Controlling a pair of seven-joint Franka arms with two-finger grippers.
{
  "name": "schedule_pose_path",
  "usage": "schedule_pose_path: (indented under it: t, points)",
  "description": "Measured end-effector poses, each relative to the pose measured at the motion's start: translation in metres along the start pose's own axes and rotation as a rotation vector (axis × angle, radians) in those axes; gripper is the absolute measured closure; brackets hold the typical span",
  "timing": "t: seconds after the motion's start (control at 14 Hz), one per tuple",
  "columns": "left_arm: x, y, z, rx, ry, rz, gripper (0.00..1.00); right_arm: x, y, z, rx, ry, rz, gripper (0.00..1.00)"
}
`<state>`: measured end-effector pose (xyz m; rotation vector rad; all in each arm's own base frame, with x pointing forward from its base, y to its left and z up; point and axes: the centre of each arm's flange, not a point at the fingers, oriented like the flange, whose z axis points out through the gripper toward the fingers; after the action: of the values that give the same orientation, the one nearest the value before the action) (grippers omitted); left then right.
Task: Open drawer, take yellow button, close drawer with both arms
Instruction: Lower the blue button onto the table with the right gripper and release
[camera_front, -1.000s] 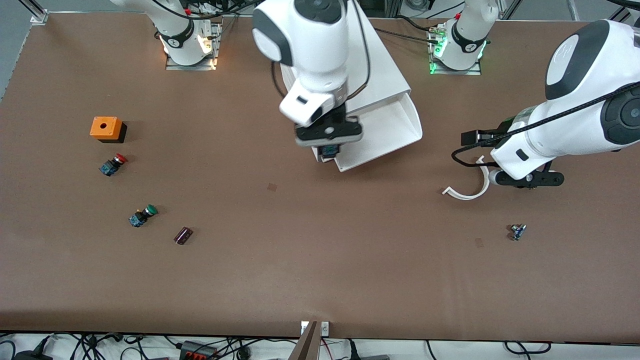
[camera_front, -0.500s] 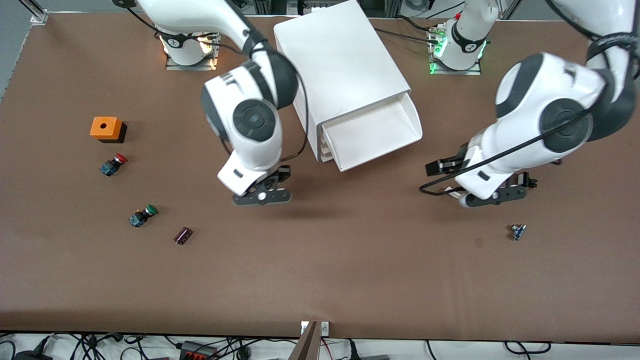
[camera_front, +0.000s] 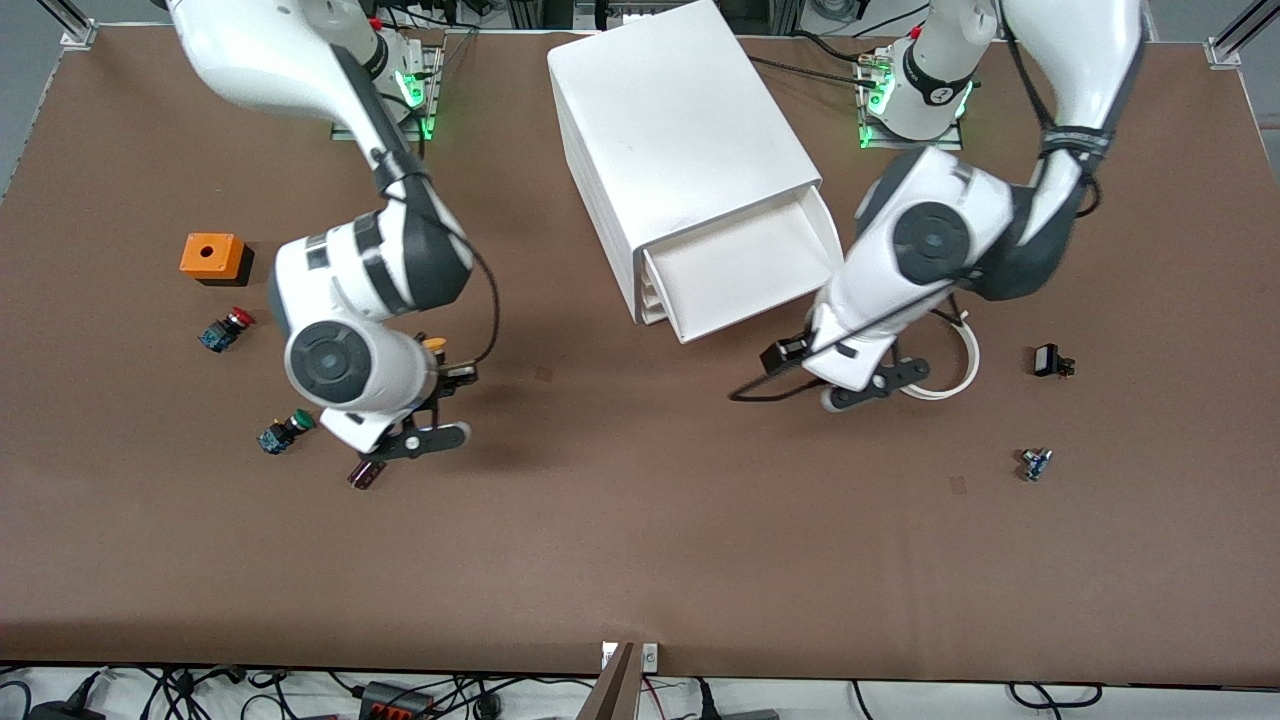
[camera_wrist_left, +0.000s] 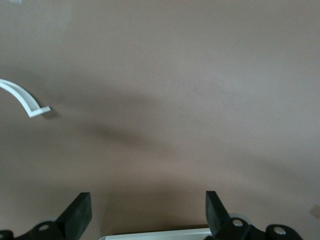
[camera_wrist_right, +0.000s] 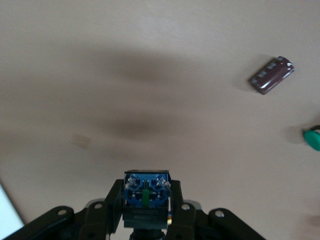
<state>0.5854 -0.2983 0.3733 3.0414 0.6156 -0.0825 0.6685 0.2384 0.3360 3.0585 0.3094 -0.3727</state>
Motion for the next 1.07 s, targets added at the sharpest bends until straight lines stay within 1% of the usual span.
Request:
schedule_pose_path:
  t: [0.14,0.29,0.5,0.57,0.86,1.07]
  points:
    - [-0.026,0.014,0.012,0.027,0.005,-0.009,0.00,0.004,0.035,0.022,0.015,-0.010,-0.016,0.59]
    - [-0.042,0.021,0.019,0.037,-0.006,0.000,0.00,0.006,0.055,0.044,0.025,-0.001,-0.009,0.59]
    - [-0.061,0.030,0.023,0.038,-0.023,0.030,0.00,0.007,0.051,0.072,0.030,0.035,-0.012,0.59]
    - [-0.070,0.035,0.024,0.036,-0.029,0.043,0.00,0.007,0.048,0.081,0.031,0.039,-0.017,0.59]
    - [-0.102,0.042,0.035,0.053,-0.058,0.089,0.00,0.002,0.031,0.119,0.024,0.025,-0.037,0.59]
    - [-0.113,0.044,0.038,0.053,-0.078,0.097,0.00,0.004,0.030,0.145,0.020,0.037,-0.038,0.59]
